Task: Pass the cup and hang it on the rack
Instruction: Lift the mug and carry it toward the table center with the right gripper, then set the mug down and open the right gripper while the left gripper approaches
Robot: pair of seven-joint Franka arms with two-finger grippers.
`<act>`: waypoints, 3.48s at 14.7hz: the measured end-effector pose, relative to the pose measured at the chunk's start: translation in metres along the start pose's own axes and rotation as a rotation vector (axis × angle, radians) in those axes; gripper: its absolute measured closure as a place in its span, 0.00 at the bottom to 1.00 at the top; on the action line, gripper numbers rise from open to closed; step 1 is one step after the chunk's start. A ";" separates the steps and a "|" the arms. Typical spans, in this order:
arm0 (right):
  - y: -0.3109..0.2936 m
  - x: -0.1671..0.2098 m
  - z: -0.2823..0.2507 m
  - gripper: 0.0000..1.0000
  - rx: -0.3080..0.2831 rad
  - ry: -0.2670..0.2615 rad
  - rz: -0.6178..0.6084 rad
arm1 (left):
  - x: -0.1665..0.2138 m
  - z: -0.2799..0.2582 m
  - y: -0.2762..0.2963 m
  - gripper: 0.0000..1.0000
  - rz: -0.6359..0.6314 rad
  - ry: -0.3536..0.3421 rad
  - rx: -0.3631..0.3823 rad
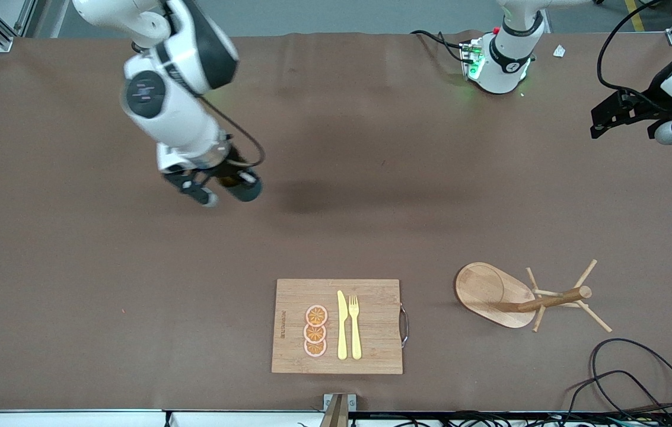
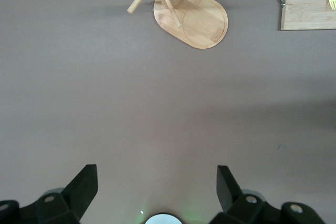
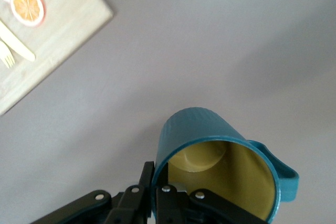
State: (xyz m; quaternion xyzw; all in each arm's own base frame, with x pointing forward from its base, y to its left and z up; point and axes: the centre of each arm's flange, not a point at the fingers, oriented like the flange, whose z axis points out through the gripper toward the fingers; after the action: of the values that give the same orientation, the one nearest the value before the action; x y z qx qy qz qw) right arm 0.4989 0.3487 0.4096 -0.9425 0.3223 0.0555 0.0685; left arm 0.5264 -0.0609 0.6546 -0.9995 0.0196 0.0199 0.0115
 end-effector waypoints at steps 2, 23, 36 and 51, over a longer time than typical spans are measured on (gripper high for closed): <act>-0.037 -0.036 0.034 0.96 -0.024 0.009 0.067 | 0.000 0.000 0.001 0.00 0.002 -0.002 0.000; -0.149 -0.071 0.160 0.96 -0.014 0.147 0.314 | 0.000 -0.001 0.004 0.00 0.004 0.001 0.000; -0.164 -0.122 0.195 0.48 -0.010 0.216 0.200 | 0.010 0.024 0.068 0.00 -0.038 -0.028 0.021; -0.074 0.056 -0.086 0.00 -0.119 0.229 -0.219 | 0.005 0.053 0.206 0.00 -0.176 -0.022 0.057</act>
State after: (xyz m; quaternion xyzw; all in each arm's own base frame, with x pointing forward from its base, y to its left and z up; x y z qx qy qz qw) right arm 0.5930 0.3587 0.4930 -0.9746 0.2193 -0.0412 -0.0191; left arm 0.5209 -0.2653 0.5969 -0.9964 -0.0678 0.0294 0.0419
